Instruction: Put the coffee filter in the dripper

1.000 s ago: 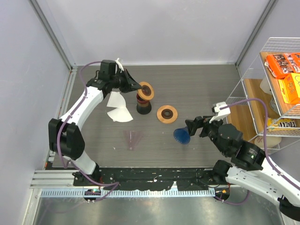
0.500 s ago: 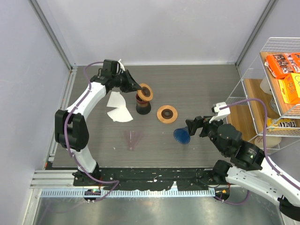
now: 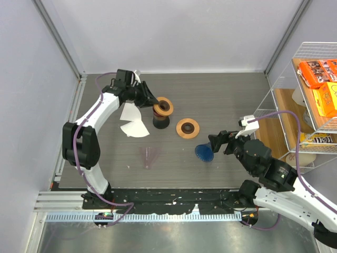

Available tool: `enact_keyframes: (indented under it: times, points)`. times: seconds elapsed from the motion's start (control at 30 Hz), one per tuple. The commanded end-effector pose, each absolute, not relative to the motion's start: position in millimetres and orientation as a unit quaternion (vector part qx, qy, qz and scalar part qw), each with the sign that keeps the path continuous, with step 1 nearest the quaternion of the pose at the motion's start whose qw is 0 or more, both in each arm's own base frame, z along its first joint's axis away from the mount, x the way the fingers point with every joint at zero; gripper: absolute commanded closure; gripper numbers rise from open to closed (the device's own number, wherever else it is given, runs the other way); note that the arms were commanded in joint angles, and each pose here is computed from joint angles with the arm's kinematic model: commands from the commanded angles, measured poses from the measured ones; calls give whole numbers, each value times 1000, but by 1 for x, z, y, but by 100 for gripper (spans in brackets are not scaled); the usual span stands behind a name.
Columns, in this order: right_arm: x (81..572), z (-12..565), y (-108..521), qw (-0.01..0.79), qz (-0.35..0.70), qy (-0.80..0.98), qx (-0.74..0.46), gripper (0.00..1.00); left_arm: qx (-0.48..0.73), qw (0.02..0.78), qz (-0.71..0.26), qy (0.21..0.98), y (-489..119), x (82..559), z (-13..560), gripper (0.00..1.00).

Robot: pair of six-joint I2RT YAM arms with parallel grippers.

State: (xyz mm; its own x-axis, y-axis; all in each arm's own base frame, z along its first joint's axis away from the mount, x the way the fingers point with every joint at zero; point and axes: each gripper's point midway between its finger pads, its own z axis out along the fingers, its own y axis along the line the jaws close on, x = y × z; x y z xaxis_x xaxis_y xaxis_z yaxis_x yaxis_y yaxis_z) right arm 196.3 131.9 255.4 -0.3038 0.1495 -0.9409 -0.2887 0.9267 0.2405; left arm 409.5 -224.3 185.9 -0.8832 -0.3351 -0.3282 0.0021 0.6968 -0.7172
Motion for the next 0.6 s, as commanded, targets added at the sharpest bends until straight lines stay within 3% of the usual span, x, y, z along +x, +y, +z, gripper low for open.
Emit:
enact_keyframes:
  times: [0.0,0.33,0.57]
  points:
    - [196,269,132,594,200,779,-28,4,-79,230,-370,897,-218,407,189,63]
    - [193,266,128,586,202,785,-12,5,-68,245,-314,915,-202,410,187,48]
    - [192,263,126,579,197,791,-6,5,-48,258,-312,913,-200,408,201,19]
